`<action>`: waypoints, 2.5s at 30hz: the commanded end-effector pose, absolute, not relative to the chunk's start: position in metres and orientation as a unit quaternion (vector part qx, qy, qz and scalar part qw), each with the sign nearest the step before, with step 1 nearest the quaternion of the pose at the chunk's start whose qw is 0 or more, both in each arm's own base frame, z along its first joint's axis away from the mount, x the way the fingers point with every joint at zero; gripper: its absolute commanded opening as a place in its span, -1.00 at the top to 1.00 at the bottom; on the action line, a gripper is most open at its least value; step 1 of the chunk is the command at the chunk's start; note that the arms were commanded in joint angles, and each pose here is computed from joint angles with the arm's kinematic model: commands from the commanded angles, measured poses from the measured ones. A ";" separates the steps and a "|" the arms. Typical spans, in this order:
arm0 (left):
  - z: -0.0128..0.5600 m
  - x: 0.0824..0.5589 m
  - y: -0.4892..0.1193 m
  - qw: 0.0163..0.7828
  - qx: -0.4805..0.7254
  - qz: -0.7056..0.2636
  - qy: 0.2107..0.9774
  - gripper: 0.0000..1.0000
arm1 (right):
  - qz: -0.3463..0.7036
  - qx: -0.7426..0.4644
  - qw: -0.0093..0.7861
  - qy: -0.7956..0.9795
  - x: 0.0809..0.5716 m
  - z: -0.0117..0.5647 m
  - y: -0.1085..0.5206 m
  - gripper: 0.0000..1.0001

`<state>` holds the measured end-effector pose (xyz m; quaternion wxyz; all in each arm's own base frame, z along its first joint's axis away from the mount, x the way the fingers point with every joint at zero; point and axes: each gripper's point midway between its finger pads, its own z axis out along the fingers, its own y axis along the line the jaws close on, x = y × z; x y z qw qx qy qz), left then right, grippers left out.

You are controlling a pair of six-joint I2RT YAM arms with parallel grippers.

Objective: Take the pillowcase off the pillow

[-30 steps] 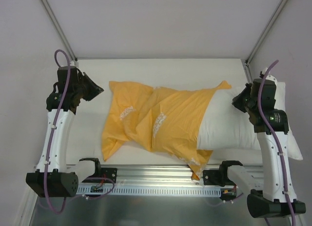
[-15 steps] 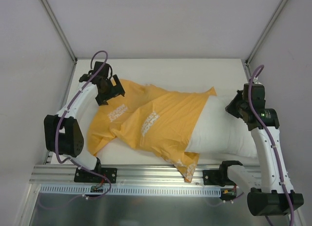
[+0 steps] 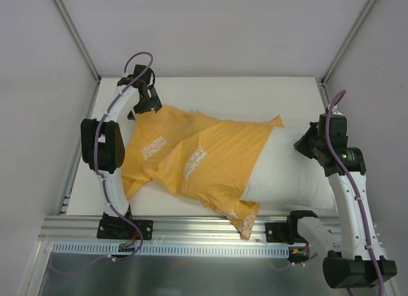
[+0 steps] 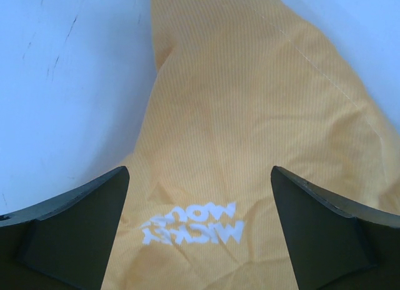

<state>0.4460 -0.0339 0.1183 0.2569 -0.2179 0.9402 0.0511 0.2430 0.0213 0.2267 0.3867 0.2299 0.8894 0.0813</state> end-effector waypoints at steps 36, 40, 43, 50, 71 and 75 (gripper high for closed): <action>0.204 0.296 0.168 0.306 -0.588 -0.041 0.747 1.00 | 0.048 0.349 0.387 0.852 0.226 0.208 -0.032 0.99; 0.203 0.287 0.169 0.308 -0.609 -0.047 0.730 1.00 | 0.061 0.346 0.392 0.850 0.228 0.213 -0.028 0.99; 0.198 0.292 0.163 0.302 -0.596 -0.059 0.742 1.00 | 0.074 0.339 0.386 0.855 0.229 0.210 -0.022 0.99; 0.225 0.327 0.082 0.351 -0.385 -0.017 0.853 -0.97 | 0.102 0.324 0.381 0.860 0.235 0.203 -0.008 0.98; 0.183 0.371 -0.163 0.218 -0.241 -0.133 0.936 -0.84 | 0.090 0.289 0.386 0.872 0.237 0.207 0.007 0.99; 0.158 0.363 -0.160 0.189 -0.317 -0.113 0.923 -0.86 | 0.094 0.287 0.384 0.872 0.238 0.205 0.008 0.99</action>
